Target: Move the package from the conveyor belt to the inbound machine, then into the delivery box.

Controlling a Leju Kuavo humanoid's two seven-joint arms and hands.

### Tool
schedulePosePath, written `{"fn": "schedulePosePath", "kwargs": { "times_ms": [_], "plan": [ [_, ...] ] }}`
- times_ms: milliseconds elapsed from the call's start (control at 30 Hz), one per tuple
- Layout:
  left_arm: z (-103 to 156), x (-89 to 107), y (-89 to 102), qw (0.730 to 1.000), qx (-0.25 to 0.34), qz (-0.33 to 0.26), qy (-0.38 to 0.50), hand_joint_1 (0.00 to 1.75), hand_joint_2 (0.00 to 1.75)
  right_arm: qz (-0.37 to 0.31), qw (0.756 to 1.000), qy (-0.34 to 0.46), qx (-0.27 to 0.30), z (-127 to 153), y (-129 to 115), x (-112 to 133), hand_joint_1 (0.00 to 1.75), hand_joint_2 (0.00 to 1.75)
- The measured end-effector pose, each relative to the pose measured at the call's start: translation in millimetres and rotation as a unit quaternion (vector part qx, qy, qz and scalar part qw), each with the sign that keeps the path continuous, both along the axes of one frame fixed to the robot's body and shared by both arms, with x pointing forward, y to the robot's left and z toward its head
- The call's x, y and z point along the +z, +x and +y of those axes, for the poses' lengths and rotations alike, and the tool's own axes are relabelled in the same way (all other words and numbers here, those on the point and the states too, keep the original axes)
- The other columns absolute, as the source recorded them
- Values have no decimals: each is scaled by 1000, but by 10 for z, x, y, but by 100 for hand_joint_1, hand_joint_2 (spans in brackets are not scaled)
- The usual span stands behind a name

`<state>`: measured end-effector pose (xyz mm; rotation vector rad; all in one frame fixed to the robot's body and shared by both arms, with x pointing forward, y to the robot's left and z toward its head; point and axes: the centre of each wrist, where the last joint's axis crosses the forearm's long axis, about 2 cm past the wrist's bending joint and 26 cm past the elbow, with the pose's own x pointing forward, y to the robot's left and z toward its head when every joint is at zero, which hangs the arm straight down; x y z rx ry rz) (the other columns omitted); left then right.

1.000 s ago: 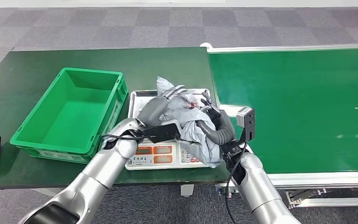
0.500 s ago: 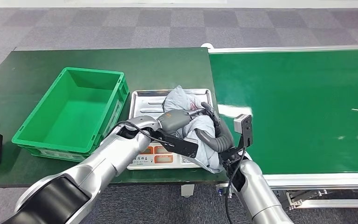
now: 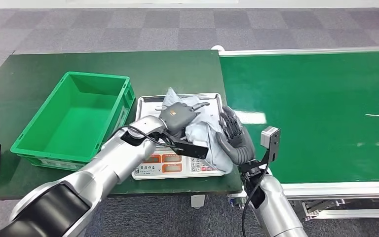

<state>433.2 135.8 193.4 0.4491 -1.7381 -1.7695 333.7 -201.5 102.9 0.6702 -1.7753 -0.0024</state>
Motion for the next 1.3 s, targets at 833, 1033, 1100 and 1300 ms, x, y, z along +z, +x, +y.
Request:
{"fn": "schedulePosePath", "kwargs": {
  "times_ms": [833, 1033, 1100, 1300],
  "plan": [
    [454, 798, 146, 961, 82, -254, 71, 175, 175, 16, 999, 14, -43, -230, -272, -161, 0, 175],
    [715, 783, 170, 938, 154, -302, 74, 175, 175, 20, 998, 12, -65, -290, -344, -176, 0, 175],
    [906, 731, 170, 929, 196, -305, 68, 175, 175, 23, 997, 13, -75, -330, -397, -195, 0, 175],
    [1637, 337, 55, 905, 319, -276, 57, 175, 175, 31, 995, 15, -97, -446, -582, -244, 0, 175]
  ]
}}
